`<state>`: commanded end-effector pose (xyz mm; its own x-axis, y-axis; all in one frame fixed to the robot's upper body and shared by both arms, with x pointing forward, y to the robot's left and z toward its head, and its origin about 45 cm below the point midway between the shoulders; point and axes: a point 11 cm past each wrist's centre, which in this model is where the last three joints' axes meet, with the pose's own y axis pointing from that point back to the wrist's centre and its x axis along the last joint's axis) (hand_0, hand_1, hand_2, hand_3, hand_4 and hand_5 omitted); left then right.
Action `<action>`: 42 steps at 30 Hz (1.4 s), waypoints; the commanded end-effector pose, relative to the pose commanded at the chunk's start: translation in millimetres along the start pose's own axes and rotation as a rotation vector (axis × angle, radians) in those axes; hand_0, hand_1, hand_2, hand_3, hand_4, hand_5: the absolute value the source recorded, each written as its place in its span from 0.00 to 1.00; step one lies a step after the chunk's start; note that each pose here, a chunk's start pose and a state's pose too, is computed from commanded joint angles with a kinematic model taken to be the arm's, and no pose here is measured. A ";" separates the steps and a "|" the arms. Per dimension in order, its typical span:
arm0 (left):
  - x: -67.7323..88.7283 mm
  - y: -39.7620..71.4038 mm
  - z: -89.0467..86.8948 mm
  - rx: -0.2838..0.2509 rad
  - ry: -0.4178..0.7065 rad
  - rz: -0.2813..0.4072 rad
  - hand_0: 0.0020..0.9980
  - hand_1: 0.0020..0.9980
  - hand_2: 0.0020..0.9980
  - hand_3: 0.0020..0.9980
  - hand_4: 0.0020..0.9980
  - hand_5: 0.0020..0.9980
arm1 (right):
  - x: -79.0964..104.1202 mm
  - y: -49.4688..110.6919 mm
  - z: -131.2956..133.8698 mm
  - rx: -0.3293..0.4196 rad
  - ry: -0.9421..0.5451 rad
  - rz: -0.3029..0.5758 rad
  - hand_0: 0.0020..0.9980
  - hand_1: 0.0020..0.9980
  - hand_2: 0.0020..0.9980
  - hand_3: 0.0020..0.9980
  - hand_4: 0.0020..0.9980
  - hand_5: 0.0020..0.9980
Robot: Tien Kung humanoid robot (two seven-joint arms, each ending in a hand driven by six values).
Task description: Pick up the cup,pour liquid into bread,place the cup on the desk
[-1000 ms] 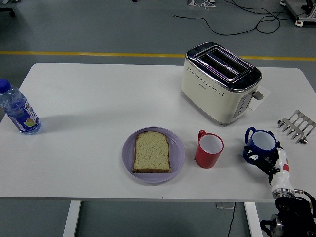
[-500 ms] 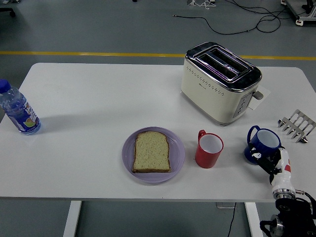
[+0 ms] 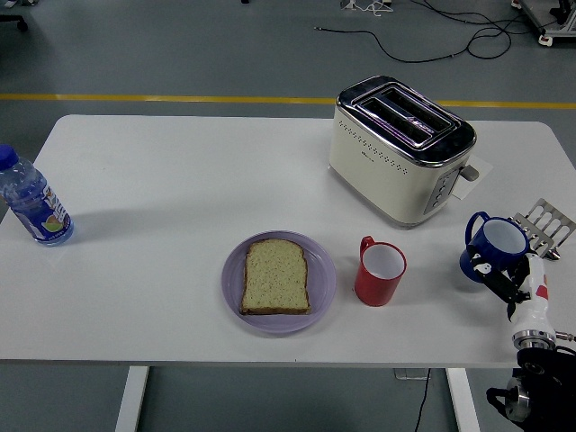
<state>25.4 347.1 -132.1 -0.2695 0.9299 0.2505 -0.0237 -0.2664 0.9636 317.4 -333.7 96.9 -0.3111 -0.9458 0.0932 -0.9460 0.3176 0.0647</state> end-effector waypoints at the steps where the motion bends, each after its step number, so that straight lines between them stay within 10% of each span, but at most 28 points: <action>1: 0.0 0.0 0.2 -0.001 0.001 0.000 0.65 0.66 0.67 0.52 0.24 0.85 | 0.9 -1.2 -5.4 0.012 -0.001 0.003 0.45 0.47 0.57 0.55 0.61 0.00; 18: -0.4 0.1 3.0 -0.006 0.003 -0.001 0.65 0.66 0.67 0.52 0.24 0.84 | -12.9 -4.2 -114.0 0.142 0.096 -0.076 0.40 0.42 0.55 0.55 0.66 0.00; 42: 0.0 0.1 2.3 -0.003 0.009 0.001 0.65 0.66 0.67 0.52 0.24 0.84 | -111.4 5.6 -195.9 0.247 0.589 -0.389 0.24 0.31 0.54 0.55 0.65 0.00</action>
<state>27.7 347.6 -131.8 -0.2787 0.9272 0.2505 -0.0264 -0.2681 0.9630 364.5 -213.2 281.6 0.0842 -0.7719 0.6301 -0.9923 -0.1225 -0.0175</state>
